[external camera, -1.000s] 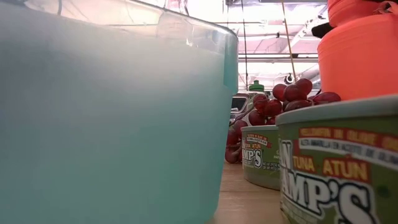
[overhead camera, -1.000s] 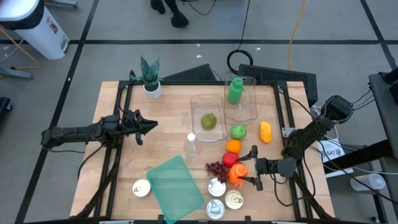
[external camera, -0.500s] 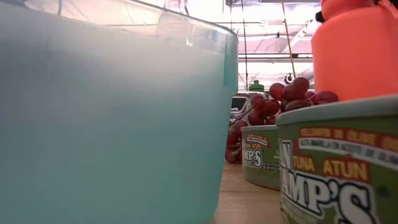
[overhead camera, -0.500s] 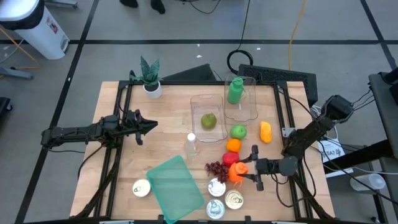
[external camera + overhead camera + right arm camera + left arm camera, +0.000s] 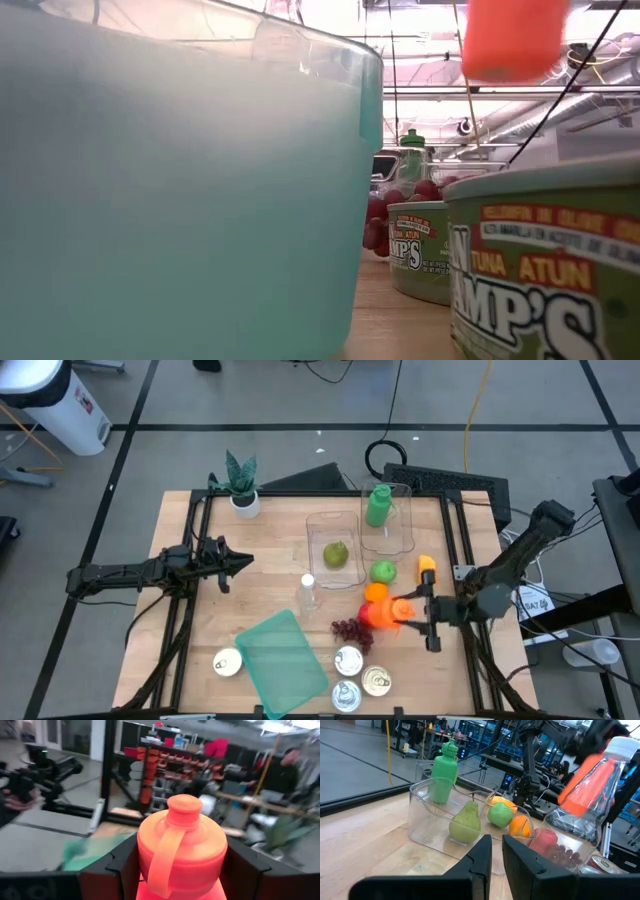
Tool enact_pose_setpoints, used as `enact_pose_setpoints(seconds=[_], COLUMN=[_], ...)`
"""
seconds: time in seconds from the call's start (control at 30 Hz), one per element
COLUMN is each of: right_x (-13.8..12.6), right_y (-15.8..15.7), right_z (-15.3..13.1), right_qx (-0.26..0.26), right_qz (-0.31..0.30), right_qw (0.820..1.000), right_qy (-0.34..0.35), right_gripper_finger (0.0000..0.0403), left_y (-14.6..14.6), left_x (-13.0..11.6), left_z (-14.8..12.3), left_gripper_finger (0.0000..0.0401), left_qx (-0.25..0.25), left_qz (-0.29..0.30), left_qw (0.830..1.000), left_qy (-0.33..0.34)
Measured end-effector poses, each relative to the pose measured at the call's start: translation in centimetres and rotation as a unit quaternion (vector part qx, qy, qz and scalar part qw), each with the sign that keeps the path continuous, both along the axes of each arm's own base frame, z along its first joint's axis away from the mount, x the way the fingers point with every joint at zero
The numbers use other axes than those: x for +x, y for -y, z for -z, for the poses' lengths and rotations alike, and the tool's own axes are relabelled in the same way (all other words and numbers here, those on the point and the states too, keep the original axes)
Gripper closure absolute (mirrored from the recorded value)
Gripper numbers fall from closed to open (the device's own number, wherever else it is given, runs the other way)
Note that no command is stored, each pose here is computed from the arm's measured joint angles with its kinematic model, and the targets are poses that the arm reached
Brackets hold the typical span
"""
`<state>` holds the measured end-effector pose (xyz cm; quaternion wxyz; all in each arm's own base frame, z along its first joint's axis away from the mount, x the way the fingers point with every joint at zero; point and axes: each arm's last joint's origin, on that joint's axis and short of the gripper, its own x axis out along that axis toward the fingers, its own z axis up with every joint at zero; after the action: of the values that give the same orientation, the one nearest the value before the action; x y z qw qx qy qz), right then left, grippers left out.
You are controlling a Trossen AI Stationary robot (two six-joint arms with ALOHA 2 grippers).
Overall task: Pick & Place Food Item
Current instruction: Put the orange water bottle into the top transparent bin
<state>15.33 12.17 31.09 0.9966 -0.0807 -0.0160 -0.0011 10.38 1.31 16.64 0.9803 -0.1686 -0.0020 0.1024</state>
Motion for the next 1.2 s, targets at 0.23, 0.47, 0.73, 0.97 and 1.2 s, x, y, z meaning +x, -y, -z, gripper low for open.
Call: enact_pose_setpoints(seconds=[0.23,0.47,0.73,0.97,1.2], right_x=[-0.8,0.2,1.9,1.8,2.9], right_y=[4.7,10.6,17.3,21.9,23.4], right_z=[-7.0,-5.6,-1.0,2.8,5.4], right_qx=[-0.071,-0.068,-0.040,0.031,0.051], right_qz=[0.150,0.191,0.233,0.224,0.224], right_qw=[0.986,0.978,0.971,0.973,0.971], right_qy=[0.008,-0.041,-0.042,-0.051,-0.070], right_gripper_finger=[0.0203,0.0203,0.0203,0.0203,0.0203], left_y=[0.0,-0.1,-0.1,-0.1,-0.1], left_x=[0.0,0.0,0.0,0.0,0.0], left_z=[0.0,0.0,0.0,0.0,0.0], left_gripper_finger=[0.0350,0.0350,0.0350,0.0350,0.0350], left_qx=[0.000,0.001,0.001,0.001,0.001], left_qz=[-0.004,-0.017,-0.016,-0.016,-0.016], left_qw=[1.000,1.000,1.000,1.000,1.000], left_qy=[0.000,0.000,0.000,0.000,0.000])
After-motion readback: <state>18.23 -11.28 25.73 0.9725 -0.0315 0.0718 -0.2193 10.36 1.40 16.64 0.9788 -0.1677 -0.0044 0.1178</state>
